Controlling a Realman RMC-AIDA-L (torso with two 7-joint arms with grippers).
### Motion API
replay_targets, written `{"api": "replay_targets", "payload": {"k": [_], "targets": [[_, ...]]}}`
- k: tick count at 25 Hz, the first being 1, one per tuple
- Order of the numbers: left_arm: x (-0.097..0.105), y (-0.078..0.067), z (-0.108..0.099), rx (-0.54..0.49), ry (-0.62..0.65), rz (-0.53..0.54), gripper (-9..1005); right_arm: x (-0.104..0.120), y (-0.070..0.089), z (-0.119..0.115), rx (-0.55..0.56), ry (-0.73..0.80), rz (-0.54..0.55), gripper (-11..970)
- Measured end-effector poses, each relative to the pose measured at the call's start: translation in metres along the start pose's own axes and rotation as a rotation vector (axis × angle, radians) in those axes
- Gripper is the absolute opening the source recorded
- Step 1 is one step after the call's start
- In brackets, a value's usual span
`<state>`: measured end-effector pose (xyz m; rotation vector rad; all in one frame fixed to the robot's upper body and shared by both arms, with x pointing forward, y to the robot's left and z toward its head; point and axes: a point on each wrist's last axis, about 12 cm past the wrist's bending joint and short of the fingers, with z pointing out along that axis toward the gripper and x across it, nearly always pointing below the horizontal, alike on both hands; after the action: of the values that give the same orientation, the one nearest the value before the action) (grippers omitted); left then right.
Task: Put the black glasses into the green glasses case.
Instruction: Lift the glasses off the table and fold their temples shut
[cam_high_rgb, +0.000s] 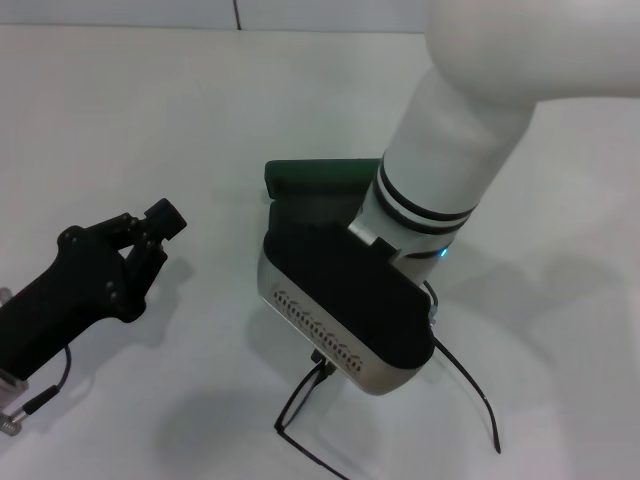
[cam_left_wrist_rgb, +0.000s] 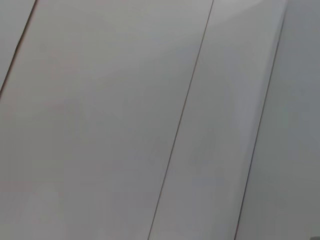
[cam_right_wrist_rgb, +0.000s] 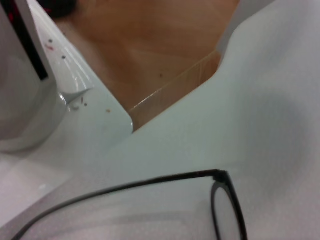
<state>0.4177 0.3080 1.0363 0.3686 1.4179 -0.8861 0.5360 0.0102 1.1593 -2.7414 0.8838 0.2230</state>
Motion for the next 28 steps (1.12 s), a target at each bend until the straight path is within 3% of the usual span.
{"api": "replay_targets", "payload": {"k": [5,10,14,18,22,23,24,25,28], "targets": [[0.0,0.0,-0.001,-0.004,0.001,-0.001,41,0.006,0.003,-0.01,0.055,-0.063,0.064,147],[-0.002,-0.002,-0.004,0.009,-0.013,0.0,40,0.034,0.011,-0.06,0.171,-0.273,0.275,53],[-0.012,-0.007,0.002,0.096,-0.072,0.013,39,0.084,0.044,-0.097,0.357,-0.491,0.513,53],[-0.031,-0.012,0.014,0.223,-0.207,0.044,39,0.122,0.089,-0.106,0.512,-0.656,0.699,53],[-0.047,-0.016,0.052,0.44,-0.224,0.06,38,0.133,0.12,-0.098,0.622,-0.85,0.786,54],[-0.047,-0.016,0.052,0.44,-0.224,0.06,38,0.134,0.124,-0.093,0.644,-0.906,0.798,54],[-0.047,-0.016,0.052,0.44,-0.224,0.06,38,0.135,0.126,-0.089,0.661,-0.947,0.806,54],[-0.05,-0.023,0.087,0.61,-0.189,0.056,38,0.137,0.127,-0.084,0.682,-1.005,0.822,54],[-0.053,-0.028,0.108,0.7,-0.169,0.051,37,0.141,0.127,-0.073,0.694,-1.081,0.854,54]]}}
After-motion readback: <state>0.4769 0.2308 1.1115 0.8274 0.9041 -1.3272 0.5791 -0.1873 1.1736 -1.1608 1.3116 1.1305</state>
